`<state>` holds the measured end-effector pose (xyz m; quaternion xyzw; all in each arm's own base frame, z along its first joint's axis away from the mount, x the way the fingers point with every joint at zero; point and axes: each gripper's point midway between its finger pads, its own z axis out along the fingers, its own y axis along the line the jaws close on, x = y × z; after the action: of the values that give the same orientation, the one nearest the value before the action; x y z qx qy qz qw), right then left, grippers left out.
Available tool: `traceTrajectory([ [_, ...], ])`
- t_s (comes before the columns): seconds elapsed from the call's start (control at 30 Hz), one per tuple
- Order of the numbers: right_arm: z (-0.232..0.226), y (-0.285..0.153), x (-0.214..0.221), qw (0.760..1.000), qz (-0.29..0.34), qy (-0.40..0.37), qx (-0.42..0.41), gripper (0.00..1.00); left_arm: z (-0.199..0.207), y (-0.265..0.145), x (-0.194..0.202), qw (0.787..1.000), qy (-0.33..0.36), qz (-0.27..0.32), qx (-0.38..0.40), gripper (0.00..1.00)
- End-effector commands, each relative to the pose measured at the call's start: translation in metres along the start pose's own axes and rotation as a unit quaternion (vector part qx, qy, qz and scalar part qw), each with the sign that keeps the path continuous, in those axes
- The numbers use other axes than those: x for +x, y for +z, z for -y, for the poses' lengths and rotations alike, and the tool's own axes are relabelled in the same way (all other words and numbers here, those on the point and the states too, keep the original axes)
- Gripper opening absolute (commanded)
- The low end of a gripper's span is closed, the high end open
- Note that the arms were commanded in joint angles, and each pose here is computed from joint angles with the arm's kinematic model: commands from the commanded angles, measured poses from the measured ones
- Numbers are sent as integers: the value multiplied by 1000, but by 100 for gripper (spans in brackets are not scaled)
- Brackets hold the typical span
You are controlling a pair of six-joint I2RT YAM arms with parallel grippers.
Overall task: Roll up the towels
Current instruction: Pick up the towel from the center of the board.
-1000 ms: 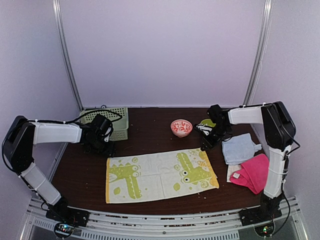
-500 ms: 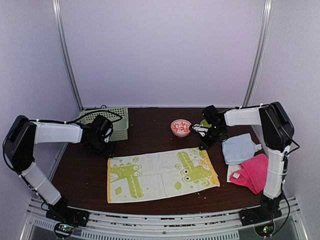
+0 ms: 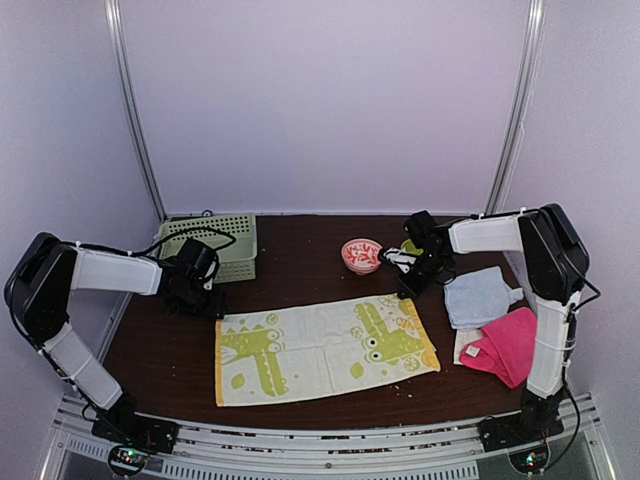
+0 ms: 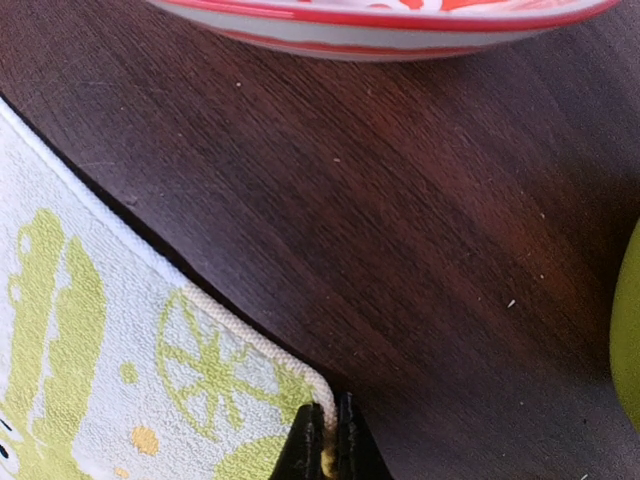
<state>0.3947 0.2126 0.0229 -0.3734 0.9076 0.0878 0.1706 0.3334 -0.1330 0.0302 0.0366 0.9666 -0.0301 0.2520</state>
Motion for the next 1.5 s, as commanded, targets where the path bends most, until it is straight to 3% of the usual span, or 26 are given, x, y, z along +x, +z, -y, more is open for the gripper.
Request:
traceTrajectory([
  [0.0,-5,7,15,1000,-20,-4,-7,0,11,5,-12,999,-18,22,46,49],
  [0.07,-4,6,15,1000,-18,-4,-7,0,11,7,-8,999,-20,9,45,44],
  [0.3,-5,8,15,1000,-21,-5,-11,0,3,6,13,999,-23,-25,30,43],
  [0.43,-6,8,15,1000,-22,-5,-14,0,3,14,22,998,-21,-48,27,37],
  [0.73,-7,9,17,1000,-23,-7,-15,0,8,18,24,997,-16,-57,39,27],
  [0.97,-8,10,18,999,-26,-7,-18,0,11,11,30,996,-17,-72,49,30],
  [1.2,-9,12,19,999,-28,-6,-23,0,9,13,44,995,-2,-98,28,22],
  [1.47,-10,11,19,999,-27,-6,-24,0,13,15,48,993,3,-116,25,25],
])
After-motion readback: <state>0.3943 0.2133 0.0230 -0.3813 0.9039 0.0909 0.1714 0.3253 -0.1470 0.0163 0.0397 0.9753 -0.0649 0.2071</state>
